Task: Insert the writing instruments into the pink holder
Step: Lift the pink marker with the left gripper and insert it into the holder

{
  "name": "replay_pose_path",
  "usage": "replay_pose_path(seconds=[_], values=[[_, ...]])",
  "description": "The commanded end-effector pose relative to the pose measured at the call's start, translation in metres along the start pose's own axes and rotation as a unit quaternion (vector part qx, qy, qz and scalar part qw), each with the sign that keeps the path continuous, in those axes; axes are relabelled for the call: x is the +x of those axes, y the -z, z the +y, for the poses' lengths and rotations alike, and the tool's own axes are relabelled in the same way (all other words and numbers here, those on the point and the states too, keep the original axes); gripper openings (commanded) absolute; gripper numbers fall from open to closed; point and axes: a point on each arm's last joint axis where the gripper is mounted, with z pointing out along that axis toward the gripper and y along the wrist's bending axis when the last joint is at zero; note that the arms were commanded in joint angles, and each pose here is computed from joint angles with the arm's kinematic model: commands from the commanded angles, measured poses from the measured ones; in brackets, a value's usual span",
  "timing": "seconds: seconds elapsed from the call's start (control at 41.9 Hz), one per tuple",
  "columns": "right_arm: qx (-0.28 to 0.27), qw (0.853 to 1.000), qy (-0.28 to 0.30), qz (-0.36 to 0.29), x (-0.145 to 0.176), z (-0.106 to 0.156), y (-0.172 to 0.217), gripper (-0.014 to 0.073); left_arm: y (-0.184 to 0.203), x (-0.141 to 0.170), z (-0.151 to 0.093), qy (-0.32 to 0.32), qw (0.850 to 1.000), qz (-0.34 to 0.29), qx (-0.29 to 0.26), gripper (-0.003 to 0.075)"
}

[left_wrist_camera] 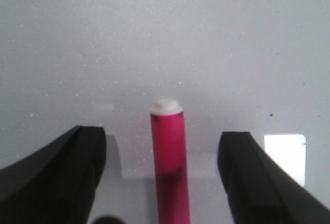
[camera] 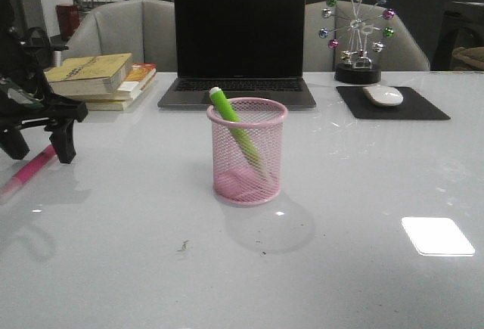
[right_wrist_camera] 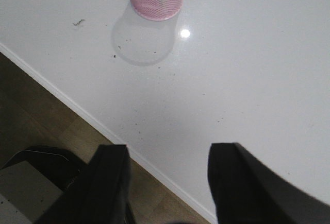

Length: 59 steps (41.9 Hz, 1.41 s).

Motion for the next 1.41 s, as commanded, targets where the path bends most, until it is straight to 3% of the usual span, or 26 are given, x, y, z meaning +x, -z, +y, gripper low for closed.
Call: replay_pose_path(seconds=[0.0, 0.096, 0.263, 0.358, 0.525, 0.621, 0.812, 0.955, 1.027, 1.17, 1.337, 1.385], values=[[0.002, 0.999, -0.001, -0.042, -0.011, -0.001, 0.007, 0.0459, 0.027, -0.014, 0.002, 0.007, 0.999, -0.041, -0.002, 0.0503], [0.002, 0.999, -0.001, -0.042, -0.011, -0.001, 0.007, 0.0459, 0.028, -0.014, 0.002, 0.007, 0.999, -0.040, -0.002, 0.0423], [0.002, 0.999, -0.001, -0.042, -0.011, -0.001, 0.007, 0.0459, 0.034, -0.017, 0.002, 0.007, 0.999, -0.039, -0.002, 0.0186], [0.002, 0.999, -0.001, -0.042, -0.011, -0.001, 0.007, 0.0459, 0.045, -0.019, 0.002, 0.009, 0.999, -0.052, -0.001, 0.0087], [0.002, 0.999, -0.001, -0.042, -0.011, -0.001, 0.007, 0.0459, 0.082, -0.019, -0.003, 0.024, 0.992, -0.122, 0.024, 0.0092], [0.002, 0.999, -0.001, -0.042, -0.011, -0.001, 0.007, 0.0459, 0.119, -0.010, -0.013, 0.022, 0.978, -0.203, 0.049, 0.0092], [0.002, 0.999, -0.001, -0.042, -0.011, -0.001, 0.007, 0.0459, 0.171, 0.025, -0.039, 0.029, 0.929, -0.363, 0.071, 0.0092], [0.002, 0.999, -0.001, -0.042, -0.011, -0.001, 0.007, 0.0459, 0.203, 0.058, -0.067, 0.033, 0.871, -0.482, 0.092, 0.0092], [0.002, 0.999, -0.001, -0.042, -0.011, -0.001, 0.007, 0.0459, 0.210, 0.073, -0.085, 0.031, 0.846, -0.521, 0.111, 0.0092], [0.002, 0.999, -0.001, -0.042, -0.011, -0.001, 0.007, 0.0459, 0.215, 0.092, -0.132, -0.003, 0.810, -0.564, 0.162, 0.0092], [0.002, 0.999, -0.001, -0.042, -0.011, -0.001, 0.007, 0.0459, 0.215, 0.098, -0.182, -0.024, 0.753, -0.624, 0.205, 0.0092], [0.002, 0.999, -0.001, -0.042, -0.011, -0.001, 0.007, 0.0459, 0.209, 0.099, -0.193, -0.026, 0.743, -0.635, 0.209, 0.0092]])
